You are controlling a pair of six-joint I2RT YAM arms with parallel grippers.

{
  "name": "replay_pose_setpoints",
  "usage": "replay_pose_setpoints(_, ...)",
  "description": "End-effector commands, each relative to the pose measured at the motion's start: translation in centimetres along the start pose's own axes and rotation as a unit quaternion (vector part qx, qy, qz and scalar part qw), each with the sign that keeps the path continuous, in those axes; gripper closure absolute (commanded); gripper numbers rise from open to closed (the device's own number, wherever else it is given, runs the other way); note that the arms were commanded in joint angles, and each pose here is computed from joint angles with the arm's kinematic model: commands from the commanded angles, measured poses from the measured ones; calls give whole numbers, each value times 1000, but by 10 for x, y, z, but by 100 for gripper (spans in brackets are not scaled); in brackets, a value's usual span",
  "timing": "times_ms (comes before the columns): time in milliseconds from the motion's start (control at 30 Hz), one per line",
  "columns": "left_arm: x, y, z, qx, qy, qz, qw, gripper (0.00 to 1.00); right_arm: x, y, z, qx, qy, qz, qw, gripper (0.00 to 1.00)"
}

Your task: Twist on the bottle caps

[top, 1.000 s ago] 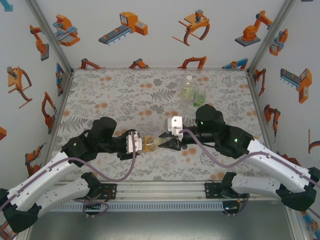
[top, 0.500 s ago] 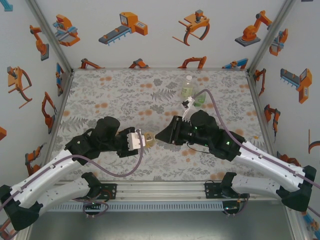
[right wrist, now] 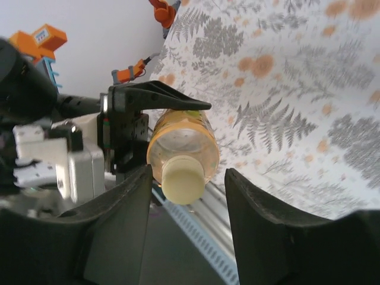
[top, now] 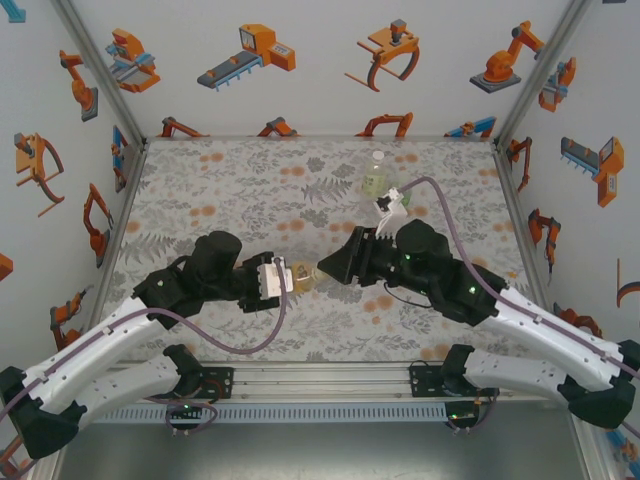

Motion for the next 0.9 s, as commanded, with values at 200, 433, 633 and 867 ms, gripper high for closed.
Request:
replay_pose_setpoints(200,14,21,-13,-23,-56,-64,996,100,37,4,56,459,199,-36,865,46)
replay_pose_setpoints(433,19,25,-18,-21,-71,-73,995,100,35,-16,65,604,282,15,745,46)
replay_pose_setpoints(633,20,24,-18,-19,-71,-72,995,100,26,-19,64,616,289,25,732,49)
replay_pose_setpoints(867,19,26,-18,-15,-69,-73,995,100,22,-25,62,611,300,27,732,54)
Point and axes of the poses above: each hand's point on the last joint's axis, 136 mm out from that joint toward the fingers, its own x axis back along the fingers, its own z axis along the line the jaws close on, y = z × x, the point moved 6 cm from there along x, back along the fingers, and after that the axes turned 5 degrees about x, right-handed, at the moved point
